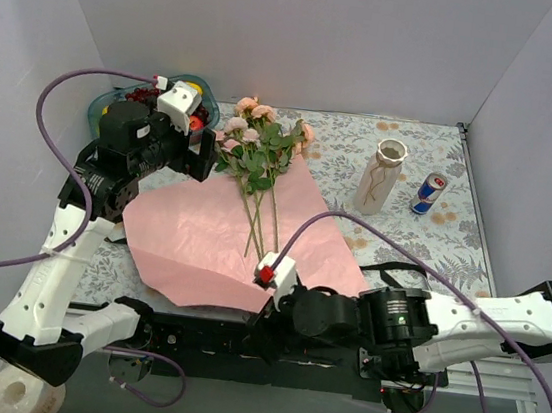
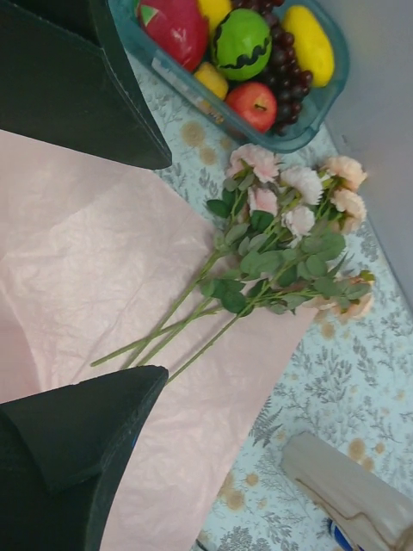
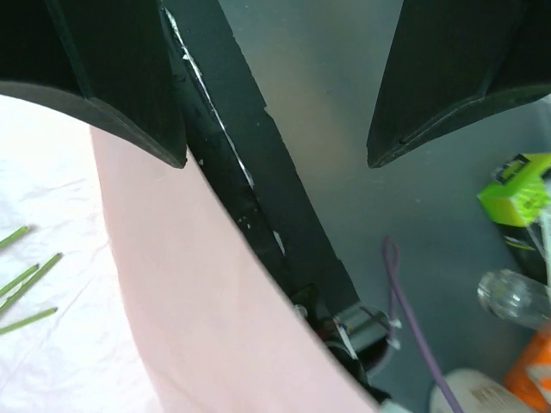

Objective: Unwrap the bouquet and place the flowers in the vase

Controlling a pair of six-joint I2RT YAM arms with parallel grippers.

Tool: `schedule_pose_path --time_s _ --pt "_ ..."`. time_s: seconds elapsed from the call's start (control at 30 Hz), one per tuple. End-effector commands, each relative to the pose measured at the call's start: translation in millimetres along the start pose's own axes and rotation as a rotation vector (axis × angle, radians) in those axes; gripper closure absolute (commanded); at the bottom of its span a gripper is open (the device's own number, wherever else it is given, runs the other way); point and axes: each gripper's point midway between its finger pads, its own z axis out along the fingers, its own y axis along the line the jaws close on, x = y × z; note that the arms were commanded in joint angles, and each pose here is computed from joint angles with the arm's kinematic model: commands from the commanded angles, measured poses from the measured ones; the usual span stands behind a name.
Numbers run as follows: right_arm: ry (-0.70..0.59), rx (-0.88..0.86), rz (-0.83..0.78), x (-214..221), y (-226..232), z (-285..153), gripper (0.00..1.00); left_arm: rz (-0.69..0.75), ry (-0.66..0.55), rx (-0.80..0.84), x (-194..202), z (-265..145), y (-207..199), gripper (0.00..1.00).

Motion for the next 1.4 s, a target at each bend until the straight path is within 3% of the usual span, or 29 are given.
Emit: schedule_pose_path --time_s 0.0,0.2,0.43,0.73,0.83,1.0,1.37 --pt "-0.178 -0.022 0.083 -50.9 -2.0 -47.8 0.06 -0.023 0.020 0.030 8.9 -8.1 -8.3 0.02" --pt "-0.332 0.272 0.189 -86.7 -72.4 -84.0 0.02 -0.011 0.111 0.060 43.4 -5.9 -13.4 0.02" --pt "-0.189 0.532 0.240 -90.2 -177.3 -24.2 0.04 -0.071 0.311 0.051 98.4 2.7 -13.8 0.02" --pt "-0.132 0.607 0.213 -105.3 -297.4 56.6 0.24 -0.155 0.572 0.000 161.7 11.9 -9.6 0.02" --pt "-0.033 0.613 0.197 -90.1 -325.2 96.2 0.32 -0.151 0.611 -0.003 174.6 8.4 -9.7 0.02" --pt "0.042 0.597 0.179 -79.8 -351.8 149.9 0.37 -0.114 0.616 -0.036 185.5 -0.8 -3.7 0.02" --pt "0.062 0.602 0.213 -60.3 -388.3 196.9 0.47 -0.062 0.625 -0.048 199.1 -9.3 0.4 0.02"
